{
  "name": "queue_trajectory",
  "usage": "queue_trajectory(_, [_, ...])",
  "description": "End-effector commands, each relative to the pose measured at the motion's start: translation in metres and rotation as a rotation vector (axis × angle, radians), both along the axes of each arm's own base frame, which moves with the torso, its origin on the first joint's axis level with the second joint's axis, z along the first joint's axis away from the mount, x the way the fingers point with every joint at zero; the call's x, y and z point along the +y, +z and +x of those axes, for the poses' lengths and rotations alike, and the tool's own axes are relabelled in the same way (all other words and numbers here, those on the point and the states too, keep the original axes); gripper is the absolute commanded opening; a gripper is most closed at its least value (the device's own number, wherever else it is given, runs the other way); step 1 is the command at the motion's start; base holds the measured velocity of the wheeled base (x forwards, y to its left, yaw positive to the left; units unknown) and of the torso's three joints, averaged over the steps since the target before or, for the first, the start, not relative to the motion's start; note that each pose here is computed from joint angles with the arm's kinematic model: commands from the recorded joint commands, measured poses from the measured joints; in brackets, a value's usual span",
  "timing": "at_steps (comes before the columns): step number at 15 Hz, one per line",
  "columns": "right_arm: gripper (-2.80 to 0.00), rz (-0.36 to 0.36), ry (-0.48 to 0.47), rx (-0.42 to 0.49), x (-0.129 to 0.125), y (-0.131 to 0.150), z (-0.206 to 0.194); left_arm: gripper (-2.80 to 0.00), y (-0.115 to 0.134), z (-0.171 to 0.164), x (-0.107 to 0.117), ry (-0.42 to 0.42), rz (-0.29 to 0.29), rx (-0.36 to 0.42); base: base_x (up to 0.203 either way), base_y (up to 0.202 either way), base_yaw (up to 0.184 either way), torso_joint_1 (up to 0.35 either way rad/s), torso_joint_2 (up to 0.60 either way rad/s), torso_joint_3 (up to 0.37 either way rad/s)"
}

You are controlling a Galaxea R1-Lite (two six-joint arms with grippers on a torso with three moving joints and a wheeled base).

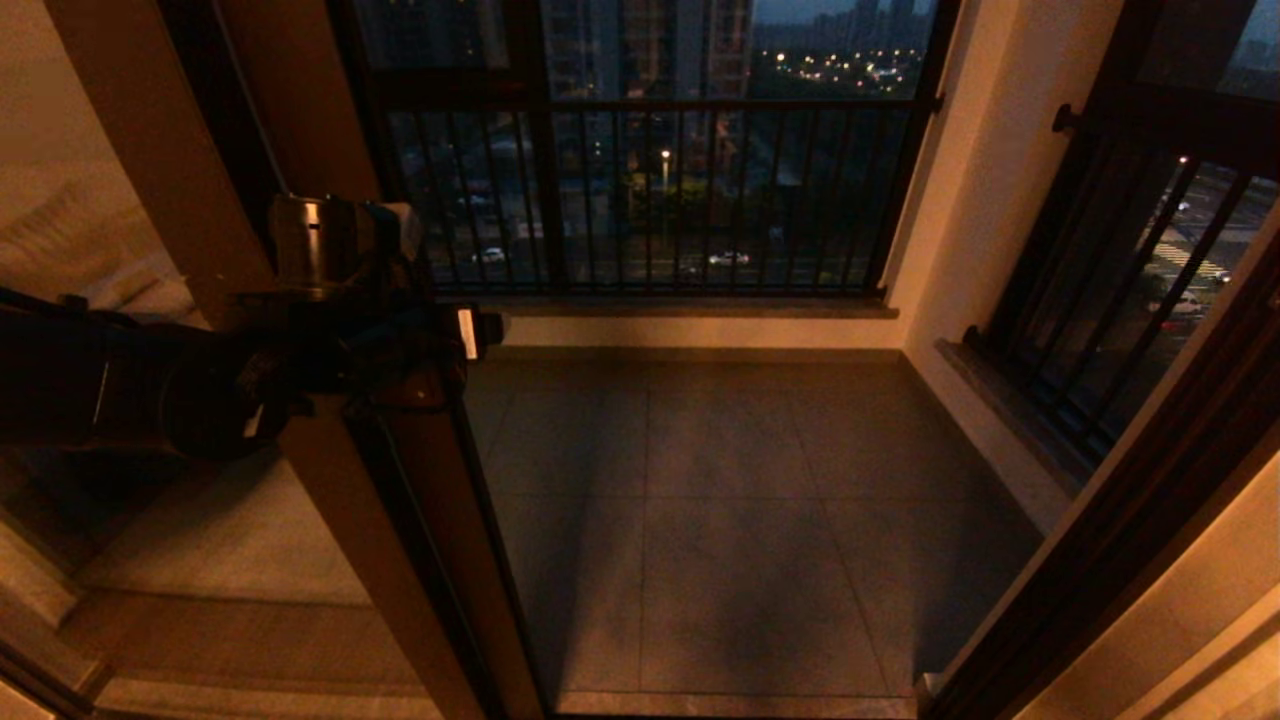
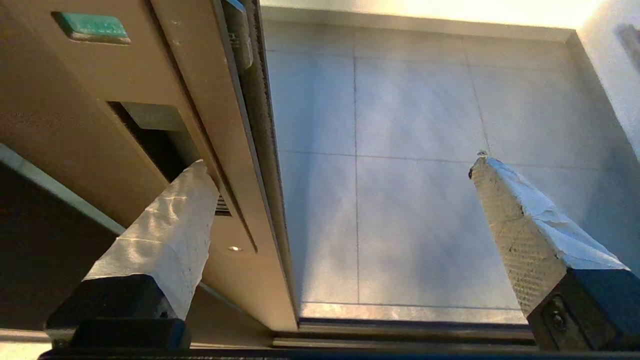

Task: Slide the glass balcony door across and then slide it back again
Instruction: Close the slid door

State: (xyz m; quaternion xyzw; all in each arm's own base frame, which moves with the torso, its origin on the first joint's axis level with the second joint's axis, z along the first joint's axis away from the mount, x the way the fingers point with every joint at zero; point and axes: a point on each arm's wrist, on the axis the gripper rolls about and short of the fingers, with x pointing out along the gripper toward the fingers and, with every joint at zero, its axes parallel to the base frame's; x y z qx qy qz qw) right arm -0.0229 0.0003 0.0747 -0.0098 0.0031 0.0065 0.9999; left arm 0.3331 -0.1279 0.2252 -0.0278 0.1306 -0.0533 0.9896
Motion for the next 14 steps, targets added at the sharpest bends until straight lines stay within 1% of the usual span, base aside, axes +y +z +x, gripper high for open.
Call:
queue_trajectory(1, [-2.8, 0.0, 0.001, 0.003, 0.0, -0.001, 0.0, 0.0, -0.003, 0.0, -0.004, -0.013, 0.0, 0.006, 0.0, 0.0, 0.0, 0.0, 0.0, 0.0])
queue_trajectory(5, [-2.8, 0.001, 0.001, 0.003, 0.0, -0.001, 0.0, 0.0, -0.002, -0.001, -0.008, -0.024, 0.002, 0.003, 0.0, 0.0, 0.0, 0.0, 0.0, 0.0])
queue_trajectory(10, [-2.8, 0.0, 0.001, 0.003, 0.0, -0.001, 0.0, 0.0, -0.003, -0.01, -0.03, -0.085, 0.007, 0.006, 0.0, 0.0, 0.0, 0.0, 0.0, 0.0])
queue_trajectory(14, [-2.8, 0.0, 0.001, 0.003, 0.0, -0.001, 0.0, 0.0, -0.001, -0.013, -0.039, -0.11, 0.005, -0.002, 0.0, 0.0, 0.0, 0.0, 0.0, 0.0])
